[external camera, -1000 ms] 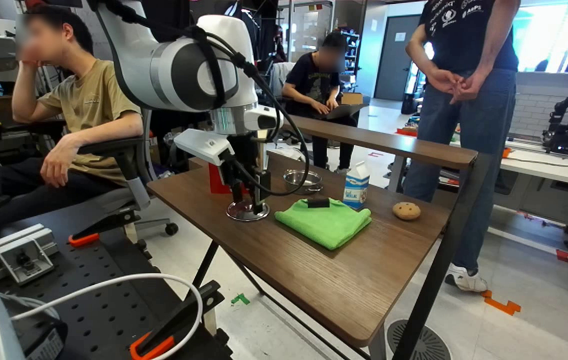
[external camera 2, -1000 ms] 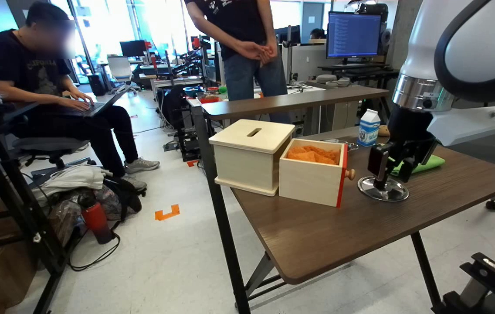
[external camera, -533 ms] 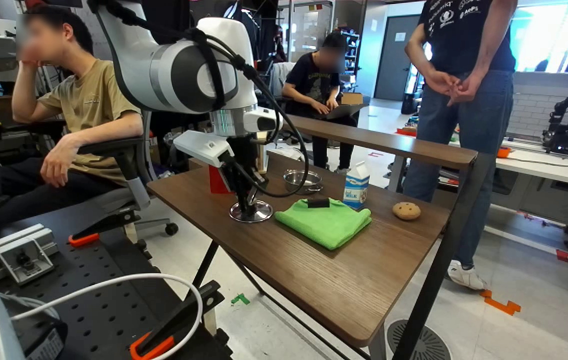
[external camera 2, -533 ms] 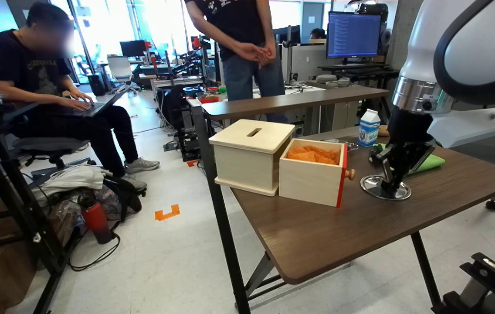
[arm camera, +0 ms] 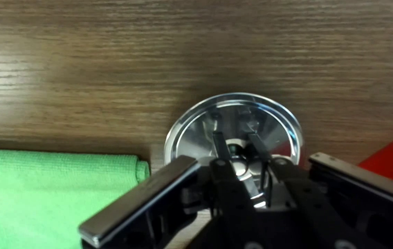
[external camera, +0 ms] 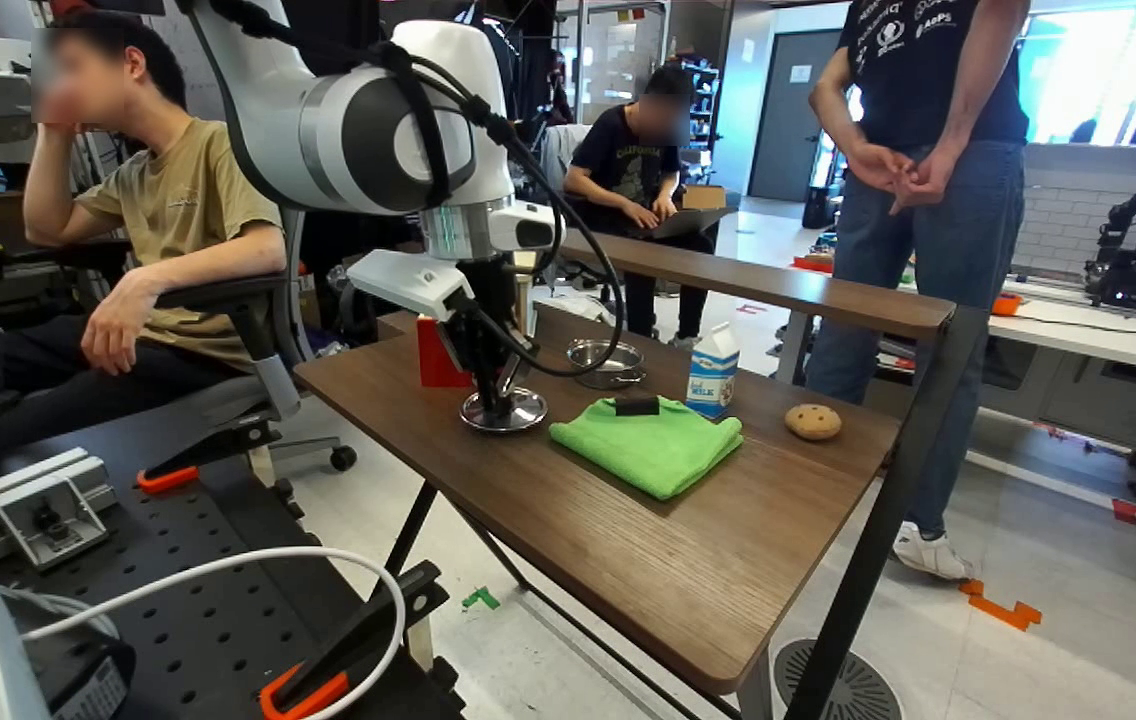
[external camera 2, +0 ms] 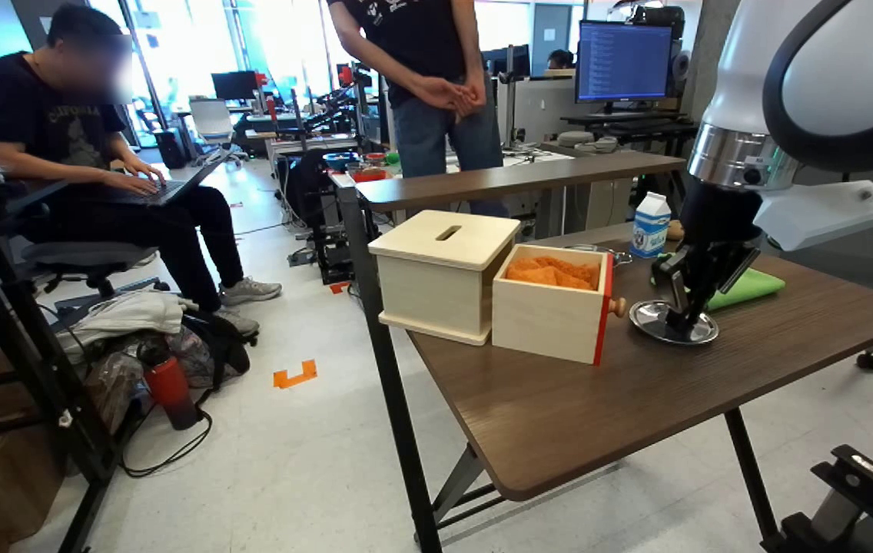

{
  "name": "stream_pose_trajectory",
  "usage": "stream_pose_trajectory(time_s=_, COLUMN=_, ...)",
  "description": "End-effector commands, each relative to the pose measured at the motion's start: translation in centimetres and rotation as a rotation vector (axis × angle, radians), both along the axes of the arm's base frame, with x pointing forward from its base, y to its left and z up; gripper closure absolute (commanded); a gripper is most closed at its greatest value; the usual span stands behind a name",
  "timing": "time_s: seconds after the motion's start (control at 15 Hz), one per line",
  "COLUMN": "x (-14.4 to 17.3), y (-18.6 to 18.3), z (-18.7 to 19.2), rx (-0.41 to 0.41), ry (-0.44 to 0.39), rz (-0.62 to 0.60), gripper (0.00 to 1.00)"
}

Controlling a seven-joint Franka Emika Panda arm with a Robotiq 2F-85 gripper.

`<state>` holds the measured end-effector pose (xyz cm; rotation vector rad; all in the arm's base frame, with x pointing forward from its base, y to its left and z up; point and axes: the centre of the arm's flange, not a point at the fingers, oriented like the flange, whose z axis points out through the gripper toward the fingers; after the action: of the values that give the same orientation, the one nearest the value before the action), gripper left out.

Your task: Put the lid on the pot

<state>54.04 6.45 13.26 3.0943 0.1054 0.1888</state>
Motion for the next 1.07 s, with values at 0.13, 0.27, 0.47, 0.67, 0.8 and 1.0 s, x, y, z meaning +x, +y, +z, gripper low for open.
stream_pose_trajectory(time_s=0.13, x=1.0, y=-0.2, z=4.1, rx=0.033, ry=-0.053, rz=0.012, gripper=0.95)
stream_pose_trajectory(time_s=0.27, x=1.6, y=-0.7, z=4.9, rx=0.024, ry=-0.065, rz=-0.005, gripper=0.95)
stream_pose_trajectory(time_s=0.47, x=2.9, y=-1.8, z=5.4, rx=0.01, ry=-0.083, rz=-0.031, gripper=0.95)
stream_pose_trajectory(time_s=0.67, x=4.5, y=-2.4, z=5.9, rx=0.012, ry=-0.091, rz=-0.053, gripper=0.95)
stream_pose_trajectory(time_s=0.8, x=5.7, y=-2.5, z=6.0, rx=0.014, ry=-0.087, rz=-0.065, gripper=0.95)
stream_pose_trajectory(time_s=1.0, x=7.3, y=-2.4, z=5.8, rx=0.019, ry=-0.053, rz=-0.082, gripper=0.95)
